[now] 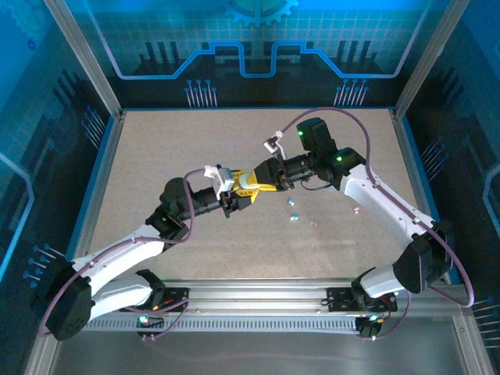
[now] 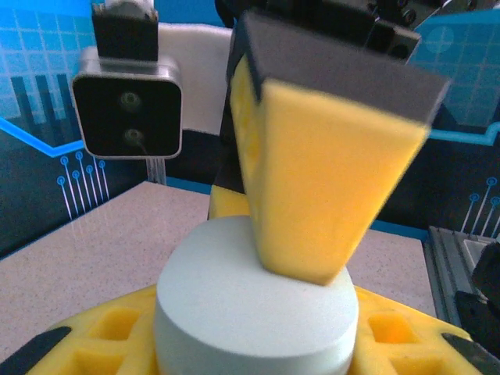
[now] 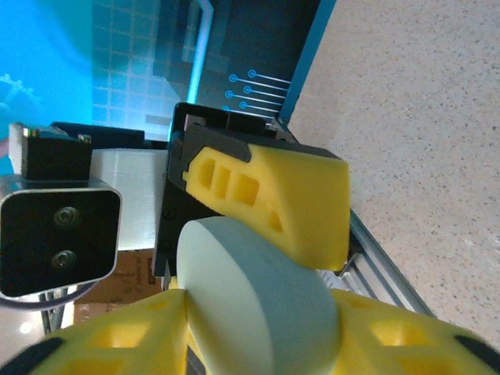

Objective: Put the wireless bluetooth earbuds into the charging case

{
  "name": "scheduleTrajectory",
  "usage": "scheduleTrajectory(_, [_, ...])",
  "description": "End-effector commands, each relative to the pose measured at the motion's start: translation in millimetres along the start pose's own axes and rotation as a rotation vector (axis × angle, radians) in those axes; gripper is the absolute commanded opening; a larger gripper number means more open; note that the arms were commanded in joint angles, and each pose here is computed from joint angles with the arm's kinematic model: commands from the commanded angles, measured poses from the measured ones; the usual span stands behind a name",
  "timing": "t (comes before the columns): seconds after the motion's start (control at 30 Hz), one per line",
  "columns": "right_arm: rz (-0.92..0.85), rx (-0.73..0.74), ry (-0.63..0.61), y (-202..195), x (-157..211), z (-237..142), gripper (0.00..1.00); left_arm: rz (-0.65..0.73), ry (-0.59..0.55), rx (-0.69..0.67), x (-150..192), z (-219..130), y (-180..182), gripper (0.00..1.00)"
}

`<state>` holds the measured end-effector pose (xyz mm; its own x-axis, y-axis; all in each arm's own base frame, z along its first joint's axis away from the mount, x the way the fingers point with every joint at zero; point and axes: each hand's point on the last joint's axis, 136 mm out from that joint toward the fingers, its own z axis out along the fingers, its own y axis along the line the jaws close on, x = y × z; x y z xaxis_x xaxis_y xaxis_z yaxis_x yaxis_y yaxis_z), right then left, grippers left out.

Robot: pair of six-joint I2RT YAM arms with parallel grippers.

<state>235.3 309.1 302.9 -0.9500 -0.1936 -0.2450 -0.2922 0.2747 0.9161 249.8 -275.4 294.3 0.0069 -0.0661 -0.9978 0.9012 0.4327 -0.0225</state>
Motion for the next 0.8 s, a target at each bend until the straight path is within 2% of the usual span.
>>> scheduleTrajectory(0.0, [0.004, -0.042, 0.007, 4, -2, 0, 0.32, 0.049, -0.070, 0.022, -28, 3, -5, 0.38])
scheduleTrajectory(0.2, [0.021, -0.003, -0.058, -8, -9, -8, 0.14, 0.045, -0.018, -0.022, -15, 3, 3, 0.43])
scheduleTrajectory(0.4, [0.033, 0.017, -0.172, -18, -27, -17, 0.11, 0.032, 0.022, -0.073, 0, -1, 11, 0.70])
scheduleTrajectory(0.53, [0.076, 0.075, -0.263, -44, -44, -25, 0.11, 0.042, 0.074, -0.111, 12, -8, 14, 0.73])
scheduleTrajectory(0.67, [0.134, 0.277, -0.365, -109, -62, -29, 0.12, 0.045, 0.078, -0.221, 13, -26, 25, 0.81])
scheduleTrajectory(0.77, [0.200, 0.387, -0.369, -165, -73, -23, 0.12, 0.017, 0.062, -0.324, 8, -40, 36, 0.89])
